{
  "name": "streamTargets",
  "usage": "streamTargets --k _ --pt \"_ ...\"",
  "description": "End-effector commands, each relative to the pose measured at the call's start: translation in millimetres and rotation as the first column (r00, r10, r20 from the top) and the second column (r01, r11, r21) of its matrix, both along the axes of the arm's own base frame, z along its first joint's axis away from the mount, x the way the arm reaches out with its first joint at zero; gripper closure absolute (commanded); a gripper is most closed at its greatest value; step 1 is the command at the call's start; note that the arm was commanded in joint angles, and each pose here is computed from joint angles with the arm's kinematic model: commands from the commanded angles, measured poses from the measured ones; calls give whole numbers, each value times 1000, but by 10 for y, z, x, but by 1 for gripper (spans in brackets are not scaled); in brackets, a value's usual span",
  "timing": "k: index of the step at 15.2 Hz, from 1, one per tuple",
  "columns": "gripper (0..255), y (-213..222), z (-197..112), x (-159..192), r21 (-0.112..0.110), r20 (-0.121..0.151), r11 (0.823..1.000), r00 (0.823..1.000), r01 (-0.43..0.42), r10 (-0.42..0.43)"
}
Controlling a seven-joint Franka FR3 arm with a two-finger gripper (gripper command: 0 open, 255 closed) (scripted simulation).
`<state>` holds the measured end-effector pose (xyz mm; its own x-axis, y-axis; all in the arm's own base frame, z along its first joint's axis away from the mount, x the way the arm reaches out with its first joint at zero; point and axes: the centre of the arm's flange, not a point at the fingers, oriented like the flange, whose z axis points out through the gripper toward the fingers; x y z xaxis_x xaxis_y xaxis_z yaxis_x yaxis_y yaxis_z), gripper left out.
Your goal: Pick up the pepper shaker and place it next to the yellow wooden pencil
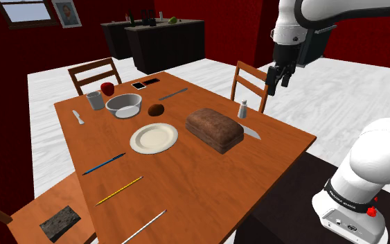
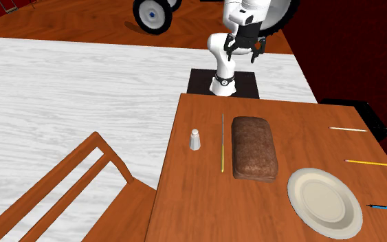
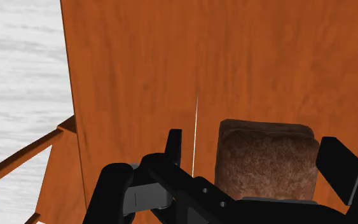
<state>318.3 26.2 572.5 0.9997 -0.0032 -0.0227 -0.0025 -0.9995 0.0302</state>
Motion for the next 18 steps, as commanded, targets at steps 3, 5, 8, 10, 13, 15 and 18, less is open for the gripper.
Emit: streamTargets --k 3,5,8,10,13,15,18 --pt "0 -121 -137 184 -5 1 1000 1000 -7 7" --pt "0 -241 -274 369 -10 1 1000 1000 -14 14" --pt "0 -420 -477 648 -18 2 1000 1000 -24 24" --pt "0 -538 -612 835 -23 2 999 1000 -31 31" --pt "0 -715 -813 1118 -30 3 999 999 -41 41" --pt "0 -832 -946 1307 -35 3 998 999 -47 48" --pt "0 -1007 -1144 1593 -43 4 997 998 -58 58"
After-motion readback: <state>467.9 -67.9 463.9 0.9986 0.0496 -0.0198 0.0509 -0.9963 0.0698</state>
